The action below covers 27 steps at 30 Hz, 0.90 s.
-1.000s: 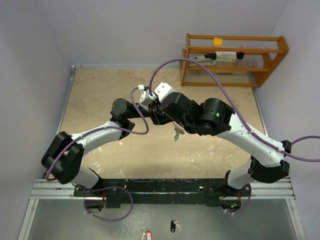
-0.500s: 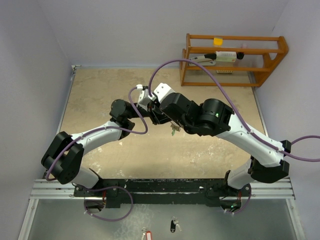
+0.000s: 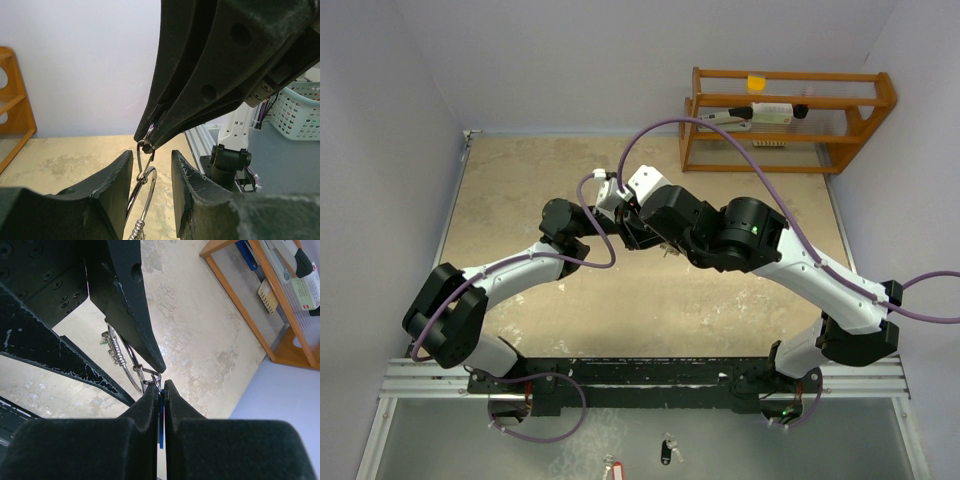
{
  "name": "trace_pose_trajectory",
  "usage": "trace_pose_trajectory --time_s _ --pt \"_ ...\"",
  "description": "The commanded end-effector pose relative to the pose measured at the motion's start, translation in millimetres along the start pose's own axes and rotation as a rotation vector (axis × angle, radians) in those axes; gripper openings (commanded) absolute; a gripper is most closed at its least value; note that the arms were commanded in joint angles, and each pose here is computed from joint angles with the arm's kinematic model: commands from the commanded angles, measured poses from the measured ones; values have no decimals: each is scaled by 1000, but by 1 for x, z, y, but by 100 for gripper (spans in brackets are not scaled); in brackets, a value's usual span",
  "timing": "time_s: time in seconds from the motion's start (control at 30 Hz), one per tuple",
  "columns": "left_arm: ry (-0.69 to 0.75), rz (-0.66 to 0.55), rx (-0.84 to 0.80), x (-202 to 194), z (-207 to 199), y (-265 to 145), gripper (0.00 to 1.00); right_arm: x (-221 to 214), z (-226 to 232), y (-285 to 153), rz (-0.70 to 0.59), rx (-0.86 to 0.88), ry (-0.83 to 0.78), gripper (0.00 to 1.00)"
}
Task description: Remove the keys from the keyring
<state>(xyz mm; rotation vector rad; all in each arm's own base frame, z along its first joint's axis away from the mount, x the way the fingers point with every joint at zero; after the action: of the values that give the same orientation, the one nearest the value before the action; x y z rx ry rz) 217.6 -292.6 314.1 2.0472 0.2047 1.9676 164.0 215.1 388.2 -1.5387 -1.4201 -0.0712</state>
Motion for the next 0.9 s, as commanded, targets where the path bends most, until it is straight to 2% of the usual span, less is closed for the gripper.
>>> trace_pose_trajectory --time_s 0.0,0.27,0.87 --pt "27 -16 -23 5 -3 3 34 4 -14 -14 -68 -35 48 0" --pt "30 -20 -14 6 -1 4 34 4 -14 -16 -78 -26 52 0" --pt "32 -38 -5 8 0 5 27 3 -14 -17 -83 -26 58 0"
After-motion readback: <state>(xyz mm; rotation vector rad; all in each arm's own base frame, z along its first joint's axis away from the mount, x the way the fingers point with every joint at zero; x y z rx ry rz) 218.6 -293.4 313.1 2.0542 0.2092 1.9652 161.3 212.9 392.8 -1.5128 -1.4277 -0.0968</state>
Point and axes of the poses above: each gripper's point midway between its finger pads, its own y axis out along the fingers, its own z axis along the line the jaws close on, x = y × z, the point moved 7 cm from there along -y, back along the fingers
